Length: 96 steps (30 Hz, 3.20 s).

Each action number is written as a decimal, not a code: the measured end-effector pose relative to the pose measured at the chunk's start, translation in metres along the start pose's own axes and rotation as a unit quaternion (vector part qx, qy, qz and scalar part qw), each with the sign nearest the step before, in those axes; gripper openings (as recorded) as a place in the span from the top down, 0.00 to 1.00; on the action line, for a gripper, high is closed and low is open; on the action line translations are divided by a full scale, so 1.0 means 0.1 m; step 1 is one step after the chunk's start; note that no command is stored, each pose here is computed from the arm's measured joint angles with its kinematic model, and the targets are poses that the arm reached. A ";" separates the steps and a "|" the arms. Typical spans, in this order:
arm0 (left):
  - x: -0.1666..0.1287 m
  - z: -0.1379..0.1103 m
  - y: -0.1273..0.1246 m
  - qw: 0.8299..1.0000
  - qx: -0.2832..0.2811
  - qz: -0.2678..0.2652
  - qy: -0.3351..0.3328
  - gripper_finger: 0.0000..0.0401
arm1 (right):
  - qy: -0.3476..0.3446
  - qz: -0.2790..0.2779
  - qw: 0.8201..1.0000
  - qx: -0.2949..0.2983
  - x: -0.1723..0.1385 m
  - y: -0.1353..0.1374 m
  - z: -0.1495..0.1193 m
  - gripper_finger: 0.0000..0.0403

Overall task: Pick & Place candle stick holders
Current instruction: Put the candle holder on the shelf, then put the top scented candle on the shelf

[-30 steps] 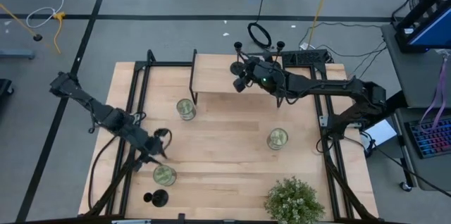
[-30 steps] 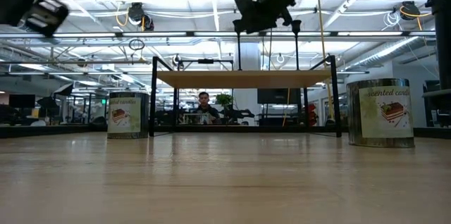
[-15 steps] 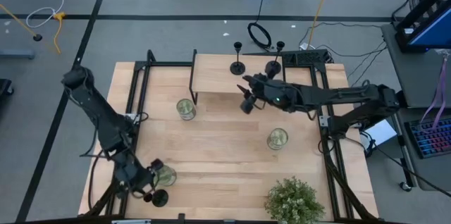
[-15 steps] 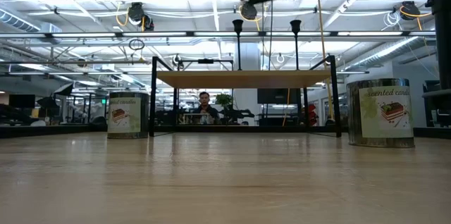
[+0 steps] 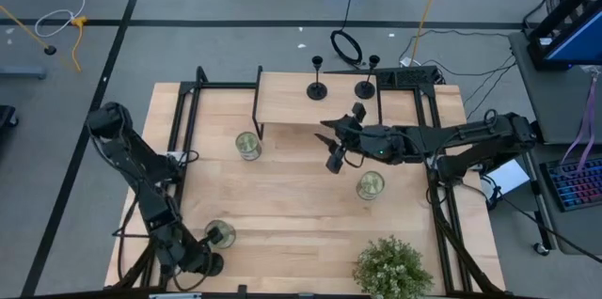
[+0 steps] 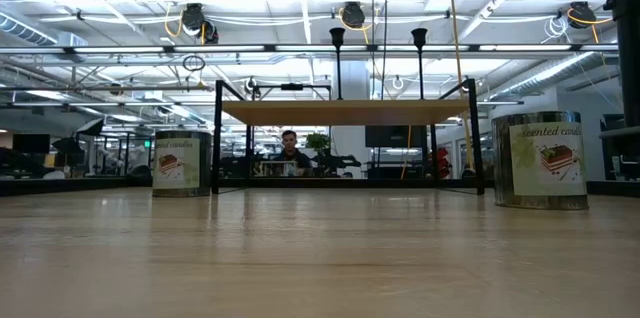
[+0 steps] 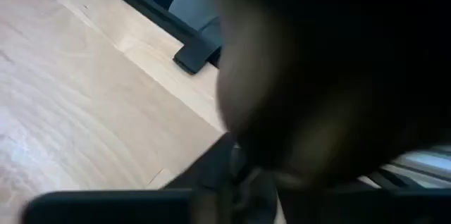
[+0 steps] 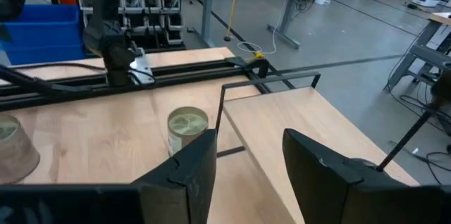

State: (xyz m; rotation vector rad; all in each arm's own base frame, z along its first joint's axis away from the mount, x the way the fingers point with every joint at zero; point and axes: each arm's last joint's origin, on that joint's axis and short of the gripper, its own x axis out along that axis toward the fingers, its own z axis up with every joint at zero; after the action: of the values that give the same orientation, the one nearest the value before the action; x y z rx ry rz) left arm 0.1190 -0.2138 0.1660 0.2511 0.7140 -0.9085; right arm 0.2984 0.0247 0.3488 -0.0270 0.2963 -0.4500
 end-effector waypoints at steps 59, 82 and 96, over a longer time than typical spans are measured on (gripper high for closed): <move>-2.97 -0.30 3.68 0.750 -0.351 0.556 -0.070 0.98 | 0.116 -0.003 0.991 -0.060 -0.68 -0.39 -0.10 0.61; -2.99 -0.37 3.65 0.748 -0.351 0.563 -0.027 0.55 | 0.116 -0.003 0.991 -0.060 -0.68 -0.39 -0.10 0.61; -3.20 0.11 2.85 0.754 -0.329 0.569 -0.014 0.39 | 0.126 -0.004 0.990 -0.064 -0.69 -0.39 -0.12 0.61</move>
State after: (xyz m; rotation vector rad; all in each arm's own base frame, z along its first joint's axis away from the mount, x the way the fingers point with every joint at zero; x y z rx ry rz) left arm 0.2189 0.1551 0.3593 0.0027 0.6511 0.5329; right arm 0.2193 0.0192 0.3597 -0.0967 0.5738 -0.4427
